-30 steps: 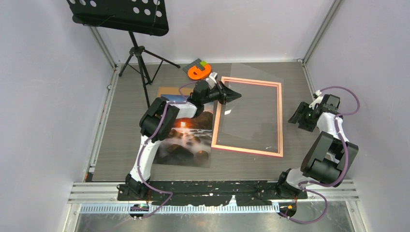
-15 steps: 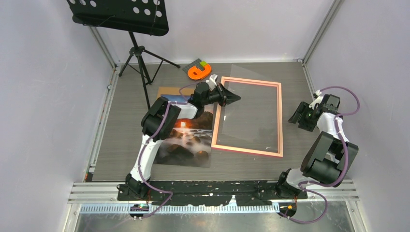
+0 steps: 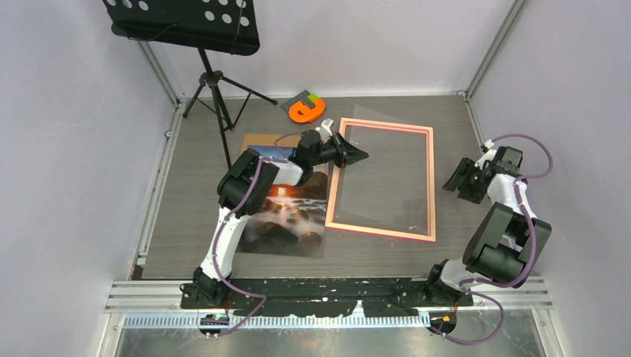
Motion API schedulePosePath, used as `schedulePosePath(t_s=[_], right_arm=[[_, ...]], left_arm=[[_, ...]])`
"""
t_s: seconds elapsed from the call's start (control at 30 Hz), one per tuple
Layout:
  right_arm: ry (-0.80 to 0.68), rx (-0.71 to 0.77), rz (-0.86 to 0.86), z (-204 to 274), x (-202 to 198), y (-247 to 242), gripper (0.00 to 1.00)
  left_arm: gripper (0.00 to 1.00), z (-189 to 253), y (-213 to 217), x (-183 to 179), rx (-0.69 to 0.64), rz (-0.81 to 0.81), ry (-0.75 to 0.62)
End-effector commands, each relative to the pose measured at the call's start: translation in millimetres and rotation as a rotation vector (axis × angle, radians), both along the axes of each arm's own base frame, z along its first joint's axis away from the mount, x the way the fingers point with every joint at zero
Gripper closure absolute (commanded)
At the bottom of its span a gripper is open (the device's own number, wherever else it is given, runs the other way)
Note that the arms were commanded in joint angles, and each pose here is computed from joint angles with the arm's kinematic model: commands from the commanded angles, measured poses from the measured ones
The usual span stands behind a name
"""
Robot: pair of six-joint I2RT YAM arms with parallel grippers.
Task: Put the photo into the frame
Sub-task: Place the photo frame item in the photo frame.
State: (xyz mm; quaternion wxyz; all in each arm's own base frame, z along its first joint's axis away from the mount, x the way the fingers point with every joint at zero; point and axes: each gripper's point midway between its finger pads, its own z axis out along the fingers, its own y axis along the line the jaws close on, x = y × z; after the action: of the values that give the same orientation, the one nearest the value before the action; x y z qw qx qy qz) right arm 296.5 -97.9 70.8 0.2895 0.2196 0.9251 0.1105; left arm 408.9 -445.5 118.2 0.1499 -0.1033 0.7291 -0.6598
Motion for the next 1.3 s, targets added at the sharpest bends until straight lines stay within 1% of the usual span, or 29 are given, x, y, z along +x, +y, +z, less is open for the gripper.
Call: schedulePosePath(t_s=[0.0,1.27], right_arm=[[-0.061,-0.020,-0.002,15,5,-3,0.39],[-0.057,-0.015,0.003,12,5,-2,0.39]], left_arm=[[1.00,33,2,1,-0.053,0.007,-0.120],[1.00,24,20,13,0.000,0.061,-0.177]])
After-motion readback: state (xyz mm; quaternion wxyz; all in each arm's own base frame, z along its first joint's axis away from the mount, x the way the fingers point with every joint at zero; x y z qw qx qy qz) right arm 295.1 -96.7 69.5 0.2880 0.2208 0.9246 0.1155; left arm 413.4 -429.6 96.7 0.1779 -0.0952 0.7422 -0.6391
